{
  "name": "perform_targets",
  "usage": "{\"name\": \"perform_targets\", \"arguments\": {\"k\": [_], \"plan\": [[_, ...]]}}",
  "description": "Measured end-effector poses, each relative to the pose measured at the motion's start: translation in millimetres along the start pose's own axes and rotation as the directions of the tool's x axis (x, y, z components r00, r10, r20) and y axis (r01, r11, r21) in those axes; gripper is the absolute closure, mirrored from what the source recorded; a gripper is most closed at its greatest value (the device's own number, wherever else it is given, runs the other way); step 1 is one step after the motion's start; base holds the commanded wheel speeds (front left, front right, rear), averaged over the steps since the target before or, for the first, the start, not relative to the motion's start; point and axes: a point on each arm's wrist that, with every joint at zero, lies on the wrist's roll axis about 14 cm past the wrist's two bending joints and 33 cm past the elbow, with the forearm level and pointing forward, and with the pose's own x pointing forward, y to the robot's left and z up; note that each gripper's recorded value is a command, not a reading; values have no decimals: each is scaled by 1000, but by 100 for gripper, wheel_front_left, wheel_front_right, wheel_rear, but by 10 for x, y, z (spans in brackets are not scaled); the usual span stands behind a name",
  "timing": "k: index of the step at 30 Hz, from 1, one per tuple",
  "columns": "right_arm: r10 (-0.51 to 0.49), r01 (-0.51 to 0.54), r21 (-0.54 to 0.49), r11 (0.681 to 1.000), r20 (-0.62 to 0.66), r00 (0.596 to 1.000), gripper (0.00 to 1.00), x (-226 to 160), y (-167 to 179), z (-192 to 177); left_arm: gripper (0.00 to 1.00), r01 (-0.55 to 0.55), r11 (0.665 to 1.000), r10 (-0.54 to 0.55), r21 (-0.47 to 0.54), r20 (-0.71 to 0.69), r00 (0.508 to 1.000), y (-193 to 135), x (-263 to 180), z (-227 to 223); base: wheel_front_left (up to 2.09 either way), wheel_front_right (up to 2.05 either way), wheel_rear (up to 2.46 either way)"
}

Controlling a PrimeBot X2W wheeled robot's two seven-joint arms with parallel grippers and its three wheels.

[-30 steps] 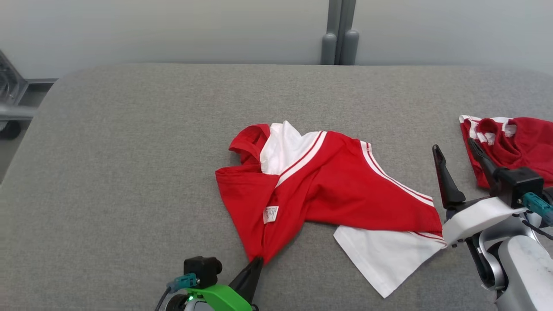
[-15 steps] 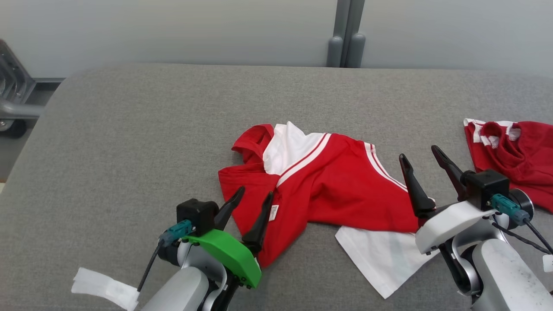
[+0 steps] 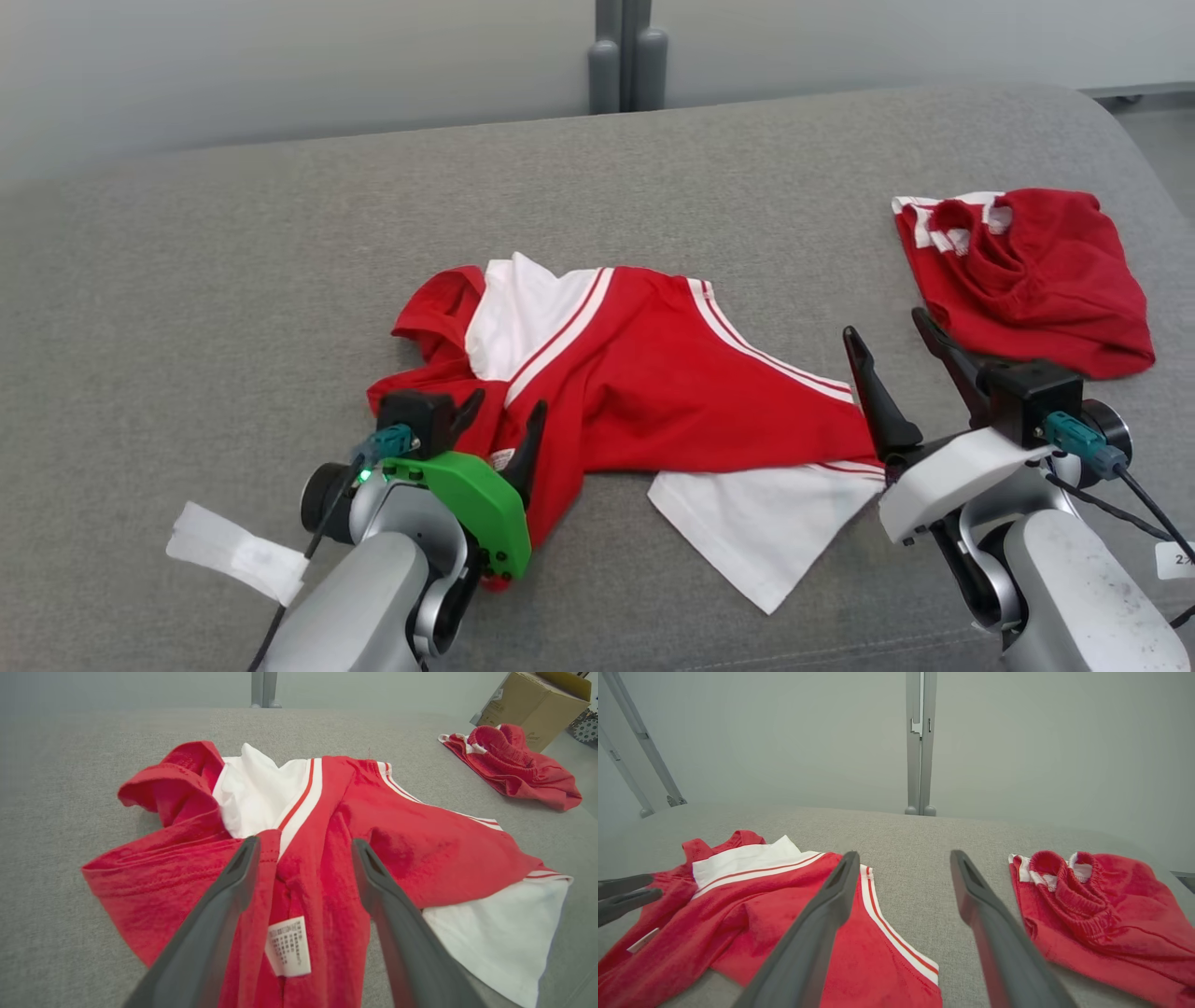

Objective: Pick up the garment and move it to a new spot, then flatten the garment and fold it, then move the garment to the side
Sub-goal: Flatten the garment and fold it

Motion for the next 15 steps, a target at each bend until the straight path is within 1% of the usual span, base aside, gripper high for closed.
{"name": "perform_targets", "arguments": {"k": [6, 7, 8, 9, 10, 11, 15], "plan": [[-77, 77, -1, 997, -12, 997, 0, -84, -247, -48, 0, 15, 999, -13, 29, -84, 996, -4, 195, -173, 0, 0, 0], [-97, 97, -2, 995, -12, 995, 0, -98, -303, -54, 2, 16, 999, -13, 30, -93, 996, -2, 220, -198, 0, 0, 0], [-116, 116, -3, 993, -12, 993, 0, -109, -360, -62, 16, 12, 999, -8, 37, -103, 995, 17, 247, -222, 0, 0, 0], [-127, 127, -3, 992, -17, 992, 0, -117, -401, -75, 26, 6, 999, -1, 46, -108, 994, 39, 274, -233, 0, 0, 0], [-136, 136, -5, 991, -20, 991, 0, -126, -433, -91, 47, 4, 999, 1, 48, -109, 994, 55, 302, -230, 0, 0, 0], [-141, 141, -4, 990, -21, 990, 0, -130, -449, -102, 52, 3, 999, 3, 49, -110, 994, 65, 326, -227, 0, 0, 0], [-160, 160, -3, 987, -31, 987, 0, -133, -495, -140, 54, -4, 997, 13, 79, -121, 993, 106, 364, -255, 0, 0, 0]]}}
